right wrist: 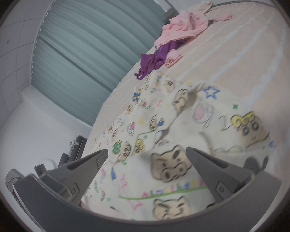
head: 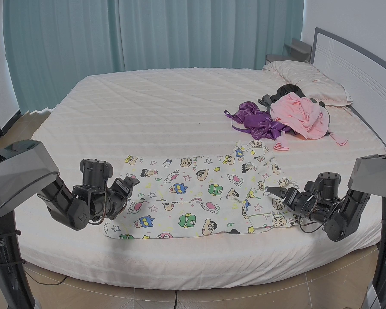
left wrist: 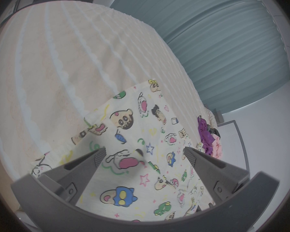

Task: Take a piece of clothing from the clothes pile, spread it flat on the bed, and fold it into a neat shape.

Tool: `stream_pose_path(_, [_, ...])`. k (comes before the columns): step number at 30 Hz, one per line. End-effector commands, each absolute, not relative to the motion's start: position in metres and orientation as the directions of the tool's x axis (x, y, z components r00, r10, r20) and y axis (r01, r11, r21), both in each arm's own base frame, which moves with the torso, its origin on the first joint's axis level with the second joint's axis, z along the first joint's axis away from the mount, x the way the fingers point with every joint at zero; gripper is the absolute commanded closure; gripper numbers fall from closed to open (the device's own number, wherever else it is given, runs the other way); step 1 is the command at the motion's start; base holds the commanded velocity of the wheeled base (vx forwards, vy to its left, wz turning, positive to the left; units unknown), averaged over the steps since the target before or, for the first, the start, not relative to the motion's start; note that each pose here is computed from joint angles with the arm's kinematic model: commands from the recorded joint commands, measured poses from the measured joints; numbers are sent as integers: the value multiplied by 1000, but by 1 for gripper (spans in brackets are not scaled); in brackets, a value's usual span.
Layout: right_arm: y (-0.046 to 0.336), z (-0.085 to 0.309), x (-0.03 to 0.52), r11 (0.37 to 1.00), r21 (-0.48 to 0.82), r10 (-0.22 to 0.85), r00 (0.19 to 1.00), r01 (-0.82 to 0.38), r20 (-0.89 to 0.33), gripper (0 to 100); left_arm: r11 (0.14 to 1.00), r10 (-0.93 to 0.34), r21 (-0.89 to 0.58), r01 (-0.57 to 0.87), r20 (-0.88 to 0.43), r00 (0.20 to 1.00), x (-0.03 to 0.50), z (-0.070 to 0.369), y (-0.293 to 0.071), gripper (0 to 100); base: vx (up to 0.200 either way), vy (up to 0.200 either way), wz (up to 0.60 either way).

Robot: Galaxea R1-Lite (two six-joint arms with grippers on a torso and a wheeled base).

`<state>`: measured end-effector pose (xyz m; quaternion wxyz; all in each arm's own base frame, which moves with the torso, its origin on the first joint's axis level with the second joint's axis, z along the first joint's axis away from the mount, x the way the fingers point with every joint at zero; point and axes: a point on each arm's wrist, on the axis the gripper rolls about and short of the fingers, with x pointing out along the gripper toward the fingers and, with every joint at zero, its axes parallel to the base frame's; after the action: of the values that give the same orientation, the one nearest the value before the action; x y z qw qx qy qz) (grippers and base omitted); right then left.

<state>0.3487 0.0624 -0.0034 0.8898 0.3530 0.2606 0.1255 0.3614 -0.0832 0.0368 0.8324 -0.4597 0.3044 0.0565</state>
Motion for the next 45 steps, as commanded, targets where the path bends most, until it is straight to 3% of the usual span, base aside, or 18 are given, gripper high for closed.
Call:
stream_pose_path(1, [49,-22,357,725,688,374,835,8,-404,0,575,-179,-709,-408,-596,783,364,16,-87,0,0,0,0])
stream_pose_path(13, [39,-11,360,724,689,349,862,1,-369,0,547,-161,-724,-420,-583,796,369,16,-80,0,0,0,0])
stream_pose_path(22, [37,24,354,728,683,347,891,-60,-292,0,486,-119,-794,-365,-474,873,363,44,-67,0,0,0,0])
stream_pose_path(35, [36,23,353,729,682,344,890,-54,-298,0,544,-75,-774,-323,-428,900,352,56,-64,0,0,0,0])
stream_pose_path(45, [36,24,353,729,682,344,891,-55,-297,0,548,-78,-771,-325,-434,897,351,55,-64,0,200,0,0])
